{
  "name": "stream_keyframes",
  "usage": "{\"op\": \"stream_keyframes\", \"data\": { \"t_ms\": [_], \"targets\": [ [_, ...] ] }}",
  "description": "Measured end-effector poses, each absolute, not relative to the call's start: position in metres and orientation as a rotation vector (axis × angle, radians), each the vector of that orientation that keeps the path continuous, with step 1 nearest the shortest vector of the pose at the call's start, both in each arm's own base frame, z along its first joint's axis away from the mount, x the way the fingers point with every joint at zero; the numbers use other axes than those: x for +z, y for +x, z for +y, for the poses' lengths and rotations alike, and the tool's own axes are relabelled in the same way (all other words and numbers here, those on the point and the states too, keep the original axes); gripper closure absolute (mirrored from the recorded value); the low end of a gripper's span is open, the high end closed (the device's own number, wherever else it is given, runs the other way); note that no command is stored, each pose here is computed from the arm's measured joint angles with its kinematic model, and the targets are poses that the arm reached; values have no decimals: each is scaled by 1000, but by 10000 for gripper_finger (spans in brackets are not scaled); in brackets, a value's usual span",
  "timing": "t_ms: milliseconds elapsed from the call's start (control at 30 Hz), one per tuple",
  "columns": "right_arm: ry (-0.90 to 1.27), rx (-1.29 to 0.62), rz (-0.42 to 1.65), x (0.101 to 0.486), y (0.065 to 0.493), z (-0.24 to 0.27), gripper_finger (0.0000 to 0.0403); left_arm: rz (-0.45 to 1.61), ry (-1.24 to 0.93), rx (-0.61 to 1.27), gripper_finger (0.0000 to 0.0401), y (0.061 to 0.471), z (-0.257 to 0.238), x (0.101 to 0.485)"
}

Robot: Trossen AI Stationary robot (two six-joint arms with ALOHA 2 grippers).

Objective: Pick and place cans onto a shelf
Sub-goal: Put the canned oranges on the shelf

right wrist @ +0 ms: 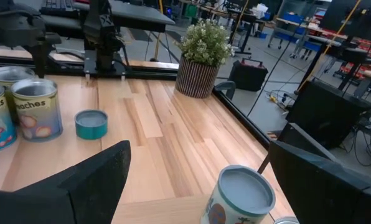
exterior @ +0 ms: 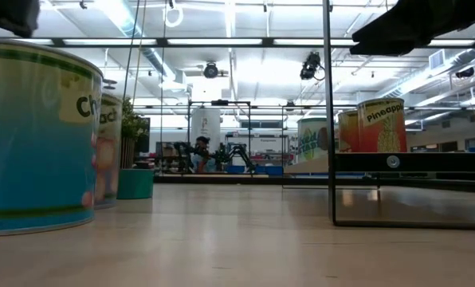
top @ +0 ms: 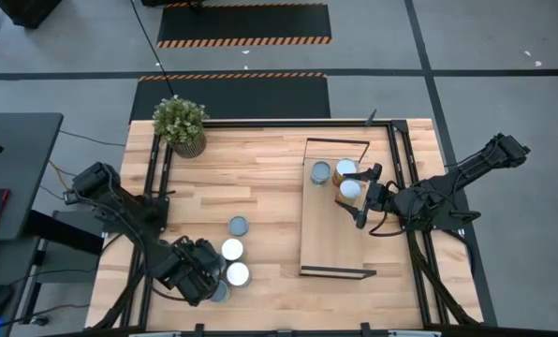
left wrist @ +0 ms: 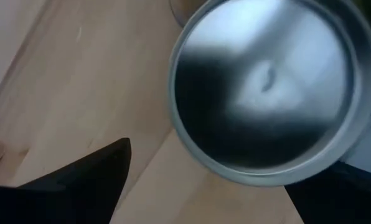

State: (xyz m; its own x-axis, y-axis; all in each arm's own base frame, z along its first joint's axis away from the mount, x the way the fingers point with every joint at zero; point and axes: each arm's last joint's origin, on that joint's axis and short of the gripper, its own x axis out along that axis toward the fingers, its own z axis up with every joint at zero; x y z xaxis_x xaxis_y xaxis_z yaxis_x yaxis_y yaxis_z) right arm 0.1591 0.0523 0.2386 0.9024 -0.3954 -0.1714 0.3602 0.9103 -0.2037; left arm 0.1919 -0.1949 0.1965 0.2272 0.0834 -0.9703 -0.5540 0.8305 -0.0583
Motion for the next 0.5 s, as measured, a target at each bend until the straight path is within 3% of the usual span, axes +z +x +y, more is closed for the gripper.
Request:
{"op": "stream_keyframes", "data": {
  "t_ms": [500],
  "targets": [
    [-166, -393, 208, 239, 159, 52, 14, 1163, -421, 461, 7, 202, -191, 198]
  ]
}}
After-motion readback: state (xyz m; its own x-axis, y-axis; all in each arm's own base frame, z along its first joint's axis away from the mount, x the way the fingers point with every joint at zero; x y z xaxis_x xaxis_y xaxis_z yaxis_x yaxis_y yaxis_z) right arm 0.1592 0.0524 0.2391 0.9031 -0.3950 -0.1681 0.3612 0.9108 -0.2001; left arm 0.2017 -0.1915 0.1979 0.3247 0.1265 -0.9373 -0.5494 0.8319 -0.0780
